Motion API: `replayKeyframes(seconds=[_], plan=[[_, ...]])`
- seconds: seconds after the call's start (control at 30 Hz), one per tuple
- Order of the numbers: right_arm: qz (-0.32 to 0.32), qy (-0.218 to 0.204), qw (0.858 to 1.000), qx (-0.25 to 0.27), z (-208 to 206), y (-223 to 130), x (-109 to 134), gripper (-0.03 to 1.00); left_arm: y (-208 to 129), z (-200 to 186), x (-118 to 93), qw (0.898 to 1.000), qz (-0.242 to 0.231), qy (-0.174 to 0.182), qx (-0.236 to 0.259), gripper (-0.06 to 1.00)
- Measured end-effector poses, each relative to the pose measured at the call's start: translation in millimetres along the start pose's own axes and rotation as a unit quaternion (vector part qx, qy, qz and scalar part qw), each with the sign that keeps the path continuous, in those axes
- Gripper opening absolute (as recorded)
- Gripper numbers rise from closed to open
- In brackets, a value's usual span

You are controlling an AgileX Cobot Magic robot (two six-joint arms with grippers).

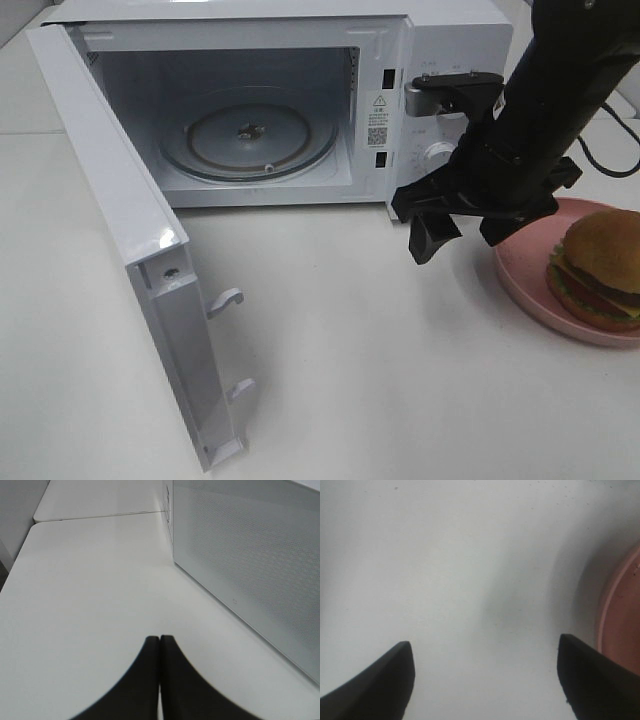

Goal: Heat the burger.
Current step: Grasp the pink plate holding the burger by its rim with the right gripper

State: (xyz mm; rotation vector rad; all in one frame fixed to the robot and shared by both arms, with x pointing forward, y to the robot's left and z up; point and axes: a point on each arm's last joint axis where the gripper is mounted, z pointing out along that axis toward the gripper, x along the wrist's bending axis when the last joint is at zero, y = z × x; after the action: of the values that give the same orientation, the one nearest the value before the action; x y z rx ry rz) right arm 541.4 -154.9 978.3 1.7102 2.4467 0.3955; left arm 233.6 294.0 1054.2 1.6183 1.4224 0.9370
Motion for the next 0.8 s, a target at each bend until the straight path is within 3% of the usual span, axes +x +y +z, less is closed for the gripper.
replayKeyframes(seconds=[0.1,0.27,0.47,0.8], plan=[[0.001,-0.010,1.000,0.007,3,1,-2,0.76,0,0,0,1.000,0.000,0.000,0.000,0.00],[-0.009,-0.075,0.996,0.041,26,10,-13,0.76,0,0,0,1.000,0.000,0.000,0.000,0.00],[-0.033,-0.111,0.990,0.084,51,13,-19,0.76,0,0,0,1.000,0.000,0.000,0.000,0.00],[-0.063,-0.135,0.980,0.130,92,8,-25,0.74,0,0,0,1.000,0.000,0.000,0.000,0.00]])
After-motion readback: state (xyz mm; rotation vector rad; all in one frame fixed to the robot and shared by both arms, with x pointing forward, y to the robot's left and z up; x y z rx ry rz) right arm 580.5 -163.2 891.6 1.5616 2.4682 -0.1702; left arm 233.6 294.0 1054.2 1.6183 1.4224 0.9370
